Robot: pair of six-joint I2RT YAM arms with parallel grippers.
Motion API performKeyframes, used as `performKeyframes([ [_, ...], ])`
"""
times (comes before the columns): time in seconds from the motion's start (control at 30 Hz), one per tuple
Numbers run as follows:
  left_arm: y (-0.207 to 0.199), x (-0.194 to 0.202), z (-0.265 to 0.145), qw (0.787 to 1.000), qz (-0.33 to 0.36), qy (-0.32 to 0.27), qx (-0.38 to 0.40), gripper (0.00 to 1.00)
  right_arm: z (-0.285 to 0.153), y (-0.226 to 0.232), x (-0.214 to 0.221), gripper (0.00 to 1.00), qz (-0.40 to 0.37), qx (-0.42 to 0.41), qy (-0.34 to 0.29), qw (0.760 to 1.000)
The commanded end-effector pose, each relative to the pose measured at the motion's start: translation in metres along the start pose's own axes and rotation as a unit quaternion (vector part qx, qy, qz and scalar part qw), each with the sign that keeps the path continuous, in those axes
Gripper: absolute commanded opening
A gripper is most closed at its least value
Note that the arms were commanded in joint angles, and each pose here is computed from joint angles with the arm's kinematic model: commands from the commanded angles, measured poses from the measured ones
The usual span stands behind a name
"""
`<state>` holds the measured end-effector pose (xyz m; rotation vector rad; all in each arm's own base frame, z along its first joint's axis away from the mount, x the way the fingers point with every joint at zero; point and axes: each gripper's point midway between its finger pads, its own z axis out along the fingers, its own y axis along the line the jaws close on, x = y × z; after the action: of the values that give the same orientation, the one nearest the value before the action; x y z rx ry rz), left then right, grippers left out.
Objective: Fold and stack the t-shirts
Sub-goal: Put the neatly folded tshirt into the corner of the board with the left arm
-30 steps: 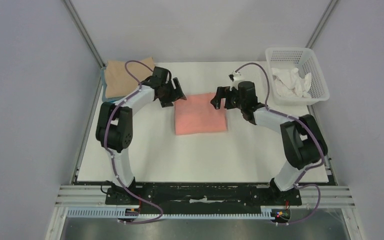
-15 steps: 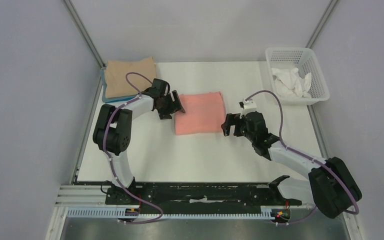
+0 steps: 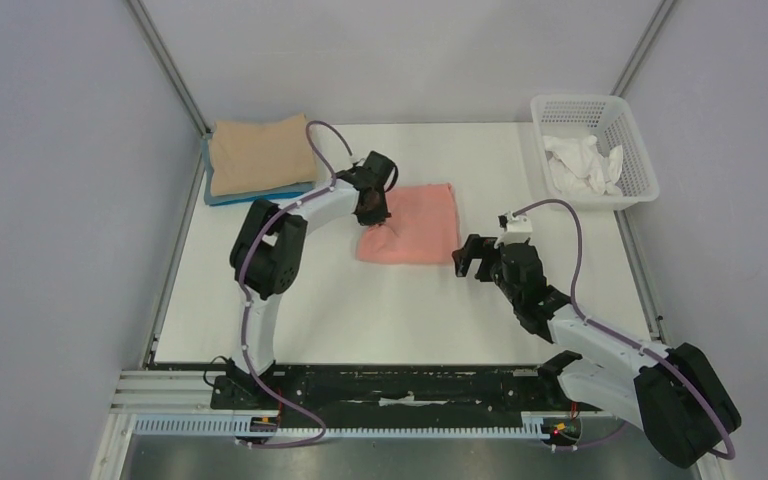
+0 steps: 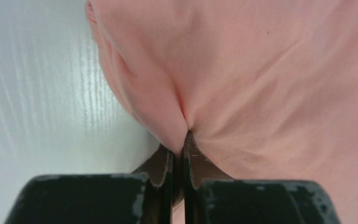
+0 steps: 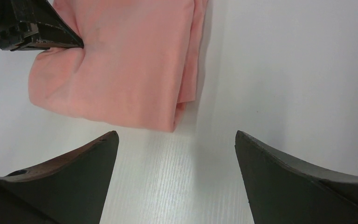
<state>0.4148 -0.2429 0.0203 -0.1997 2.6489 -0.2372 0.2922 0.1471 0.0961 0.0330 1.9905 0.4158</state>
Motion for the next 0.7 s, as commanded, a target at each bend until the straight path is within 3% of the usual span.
performKeyframes([
  [0.0, 0.048, 0.053, 0.02, 0.983, 0.059, 0.056, -0.165, 0.02, -0.002, 0.005, -0.016, 0.98, 0.023, -0.009, -0.044, 0.999],
  [0.2, 0.041, -0.019, -0.03, 0.966, 0.118, -0.072, -0.219, 0.02, -0.003, 0.005, -0.018, 0.98, 0.008, -0.014, -0.05, 0.999],
  [0.37, 0.036, -0.085, -0.061, 0.935, 0.154, -0.174, -0.268, 0.02, -0.003, 0.002, -0.017, 0.98, -0.008, -0.014, -0.062, 0.998],
  [0.57, 0.036, -0.14, -0.086, 0.892, 0.192, -0.241, -0.331, 0.02, 0.002, 0.0, -0.022, 0.98, -0.035, -0.006, -0.067, 0.997],
  [0.67, 0.044, -0.167, -0.094, 0.885, 0.197, -0.251, -0.34, 0.02, 0.007, -0.003, -0.026, 0.98, -0.042, 0.005, -0.073, 0.996],
])
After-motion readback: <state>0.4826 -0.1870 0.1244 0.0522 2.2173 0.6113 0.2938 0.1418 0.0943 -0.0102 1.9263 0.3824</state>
